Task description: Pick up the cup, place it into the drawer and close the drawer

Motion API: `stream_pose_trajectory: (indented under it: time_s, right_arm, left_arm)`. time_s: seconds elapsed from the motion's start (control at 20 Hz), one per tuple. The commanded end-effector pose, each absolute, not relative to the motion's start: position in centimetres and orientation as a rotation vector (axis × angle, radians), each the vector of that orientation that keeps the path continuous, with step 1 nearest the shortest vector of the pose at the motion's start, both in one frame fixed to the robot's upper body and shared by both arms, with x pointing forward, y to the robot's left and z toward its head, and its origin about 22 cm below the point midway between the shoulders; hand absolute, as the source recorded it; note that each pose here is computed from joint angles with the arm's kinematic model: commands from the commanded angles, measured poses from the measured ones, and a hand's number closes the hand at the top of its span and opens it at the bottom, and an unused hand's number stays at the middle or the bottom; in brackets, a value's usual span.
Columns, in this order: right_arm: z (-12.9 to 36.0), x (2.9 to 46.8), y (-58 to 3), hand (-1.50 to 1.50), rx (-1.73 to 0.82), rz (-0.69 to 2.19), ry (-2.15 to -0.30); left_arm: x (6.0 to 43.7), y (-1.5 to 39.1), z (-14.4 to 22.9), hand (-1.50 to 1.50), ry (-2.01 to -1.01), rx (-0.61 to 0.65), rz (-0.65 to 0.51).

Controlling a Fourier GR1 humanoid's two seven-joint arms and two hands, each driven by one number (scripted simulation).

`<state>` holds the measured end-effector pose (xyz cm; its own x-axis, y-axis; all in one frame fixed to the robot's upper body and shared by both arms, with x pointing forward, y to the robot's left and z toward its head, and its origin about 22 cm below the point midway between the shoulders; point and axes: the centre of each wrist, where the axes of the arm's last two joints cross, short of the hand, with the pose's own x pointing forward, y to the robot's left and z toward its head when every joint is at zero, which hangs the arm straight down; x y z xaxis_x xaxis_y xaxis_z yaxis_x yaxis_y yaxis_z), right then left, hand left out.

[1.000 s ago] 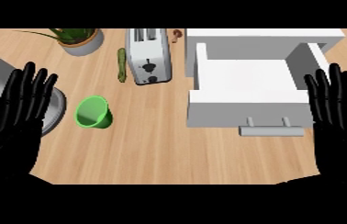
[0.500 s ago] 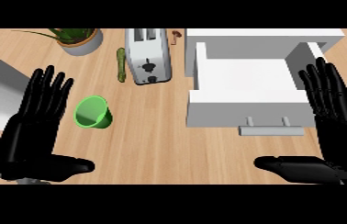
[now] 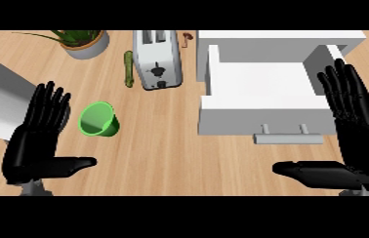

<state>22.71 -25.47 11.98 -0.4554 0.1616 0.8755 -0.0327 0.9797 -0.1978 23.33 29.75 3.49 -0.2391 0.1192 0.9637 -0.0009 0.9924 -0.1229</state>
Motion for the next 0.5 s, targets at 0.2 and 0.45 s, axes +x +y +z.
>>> stream_pose_trajectory:
  time_s: [0.2,0.45]
  right_arm:
    - [11.0,21.6,-25.4,-1.50,-0.089,0.225,-2.032]
    - [10.6,23.2,-25.9,-1.50,-0.099,0.219,-2.018]
  left_arm:
    - [23.6,32.6,-1.6,-1.50,-1.741,0.060,0.125]
    - [25.2,34.2,-4.0,-1.50,-1.685,0.106,0.127]
